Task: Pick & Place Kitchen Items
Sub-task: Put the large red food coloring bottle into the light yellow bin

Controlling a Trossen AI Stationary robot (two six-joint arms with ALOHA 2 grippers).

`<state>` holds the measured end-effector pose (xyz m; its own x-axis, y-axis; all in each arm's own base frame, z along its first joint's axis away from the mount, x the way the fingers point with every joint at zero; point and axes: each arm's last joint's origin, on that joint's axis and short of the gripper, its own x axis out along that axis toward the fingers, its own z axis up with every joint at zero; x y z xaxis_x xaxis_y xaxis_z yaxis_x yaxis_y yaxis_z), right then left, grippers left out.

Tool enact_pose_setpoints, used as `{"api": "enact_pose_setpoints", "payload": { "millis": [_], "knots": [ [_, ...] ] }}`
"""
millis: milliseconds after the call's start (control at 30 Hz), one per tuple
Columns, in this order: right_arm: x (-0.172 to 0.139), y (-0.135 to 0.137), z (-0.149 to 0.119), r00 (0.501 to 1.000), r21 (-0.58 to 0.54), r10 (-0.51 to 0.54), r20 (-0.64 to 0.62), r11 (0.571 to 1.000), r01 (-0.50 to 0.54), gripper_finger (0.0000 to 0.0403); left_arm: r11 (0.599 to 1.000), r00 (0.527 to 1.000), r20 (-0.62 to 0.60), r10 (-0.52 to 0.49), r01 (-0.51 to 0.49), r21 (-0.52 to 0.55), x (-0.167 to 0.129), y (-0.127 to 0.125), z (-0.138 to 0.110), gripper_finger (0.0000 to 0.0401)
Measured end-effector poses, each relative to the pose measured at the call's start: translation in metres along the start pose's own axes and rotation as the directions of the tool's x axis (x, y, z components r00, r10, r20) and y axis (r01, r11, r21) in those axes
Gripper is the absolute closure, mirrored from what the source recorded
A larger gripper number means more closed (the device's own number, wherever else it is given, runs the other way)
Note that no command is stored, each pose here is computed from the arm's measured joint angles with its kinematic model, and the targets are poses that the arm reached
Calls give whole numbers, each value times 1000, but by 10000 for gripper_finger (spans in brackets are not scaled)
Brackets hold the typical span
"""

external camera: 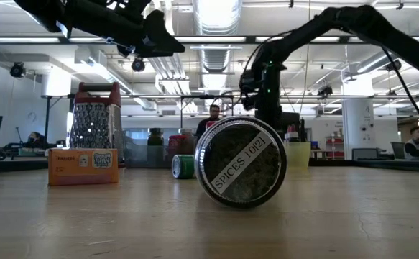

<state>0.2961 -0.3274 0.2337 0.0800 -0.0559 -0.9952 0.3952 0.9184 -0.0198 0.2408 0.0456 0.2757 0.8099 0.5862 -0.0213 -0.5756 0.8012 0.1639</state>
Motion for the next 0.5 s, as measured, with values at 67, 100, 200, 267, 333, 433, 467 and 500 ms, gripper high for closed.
{"api": "enact_pose_setpoints", "payload": {
  "millis": [67, 100, 200, 267, 333, 433, 467, 500],
  "knots": [
    [-14, 3, -2, 999, -5, -13, 30, 1000, 13, 257, 1000, 1000, 0, 0, 0, 0, 0, 0, 0, 110],
    [-21, 6, -3, 999, -9, -19, 45, 1000, 19, 257, 1000, 1000, 0, 0, 0, -1, 0, 0, 0, 110],
    [-46, 16, -6, 994, -24, -39, 100, 999, 41, 261, 1000, 1000, 0, 0, 0, -5, 0, 0, 0, 110],
    [-63, 26, -8, 989, -44, -50, 138, 997, 57, 267, 1000, 1000, 0, 0, 0, -6, 0, 0, 0, 110],
    [-79, 38, -11, 983, -64, -57, 177, 996, 70, 275, 1000, 1000, 0, 0, 0, -9, 0, 0, 0, 110],
    [-107, 60, -17, 968, -88, -58, 243, 993, 81, 288, 1000, 1000, 0, -1, 1, -13, 0, 0, 0, 110],
    [-115, 68, -19, 963, -92, -53, 263, 993, 80, 292, 1000, 1000, 0, 0, 0, -14, 0, 0, 0, 110],
    [-123, 76, -22, 957, -94, -43, 286, 993, 73, 295, 1000, 1000, 0, -1, 1, -15, 0, 0, 0, 110]
  ]
}}
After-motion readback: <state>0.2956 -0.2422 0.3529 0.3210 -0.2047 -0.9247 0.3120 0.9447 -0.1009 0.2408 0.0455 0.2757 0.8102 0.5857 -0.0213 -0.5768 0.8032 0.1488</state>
